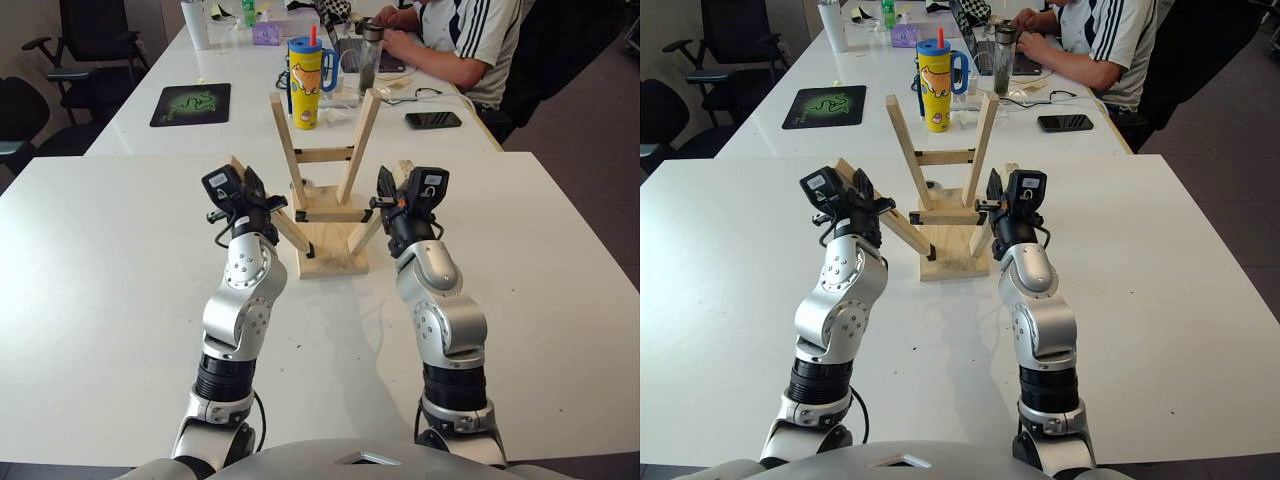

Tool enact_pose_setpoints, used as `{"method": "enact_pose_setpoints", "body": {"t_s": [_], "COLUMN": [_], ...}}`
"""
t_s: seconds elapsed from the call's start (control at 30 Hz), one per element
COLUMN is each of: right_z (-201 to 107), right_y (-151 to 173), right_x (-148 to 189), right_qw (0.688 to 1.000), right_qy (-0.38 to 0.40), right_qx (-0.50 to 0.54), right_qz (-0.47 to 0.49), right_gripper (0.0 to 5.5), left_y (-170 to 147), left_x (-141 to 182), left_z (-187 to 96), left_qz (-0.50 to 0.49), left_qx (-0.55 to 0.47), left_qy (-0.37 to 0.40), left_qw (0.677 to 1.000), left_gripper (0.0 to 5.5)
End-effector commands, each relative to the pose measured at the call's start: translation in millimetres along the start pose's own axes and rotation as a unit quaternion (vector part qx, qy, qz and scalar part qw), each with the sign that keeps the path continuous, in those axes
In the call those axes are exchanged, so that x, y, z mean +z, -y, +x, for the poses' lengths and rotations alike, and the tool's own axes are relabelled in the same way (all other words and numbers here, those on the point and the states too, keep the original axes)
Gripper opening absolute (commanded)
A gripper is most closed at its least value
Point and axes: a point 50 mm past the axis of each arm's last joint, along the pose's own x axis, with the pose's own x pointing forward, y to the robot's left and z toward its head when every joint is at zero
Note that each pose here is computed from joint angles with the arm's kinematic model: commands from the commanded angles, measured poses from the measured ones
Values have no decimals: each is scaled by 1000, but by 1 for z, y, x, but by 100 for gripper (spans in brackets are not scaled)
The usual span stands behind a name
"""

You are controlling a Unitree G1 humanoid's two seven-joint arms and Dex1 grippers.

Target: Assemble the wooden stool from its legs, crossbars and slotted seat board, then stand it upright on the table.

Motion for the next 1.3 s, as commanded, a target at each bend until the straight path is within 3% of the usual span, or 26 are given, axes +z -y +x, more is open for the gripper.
{"method": "enact_pose_setpoints", "body": {"t_s": [0.03, 0.3, 0.6, 1.3], "right_z": [0, 4, 18, 14], "right_y": [6, -6, -14, -34], "right_x": [4, 10, 31, 22], "right_qw": [1000, 999, 999, 984], "right_qy": [0, -12, -6, -28], "right_qx": [-13, 29, 41, 107], "right_qz": [-7, 21, 29, -139], "right_gripper": [101, 101, 101, 110], "left_y": [-17, -8, -24, -17], "left_x": [-58, -62, -60, -34], "left_z": [-19, -16, -25, -29], "left_qz": [61, 131, 183, 234], "left_qx": [95, 56, 0, -37], "left_qy": [-148, -103, -75, -41], "left_qw": [983, 984, 980, 971], "left_gripper": [106, 106, 106, 111]}}
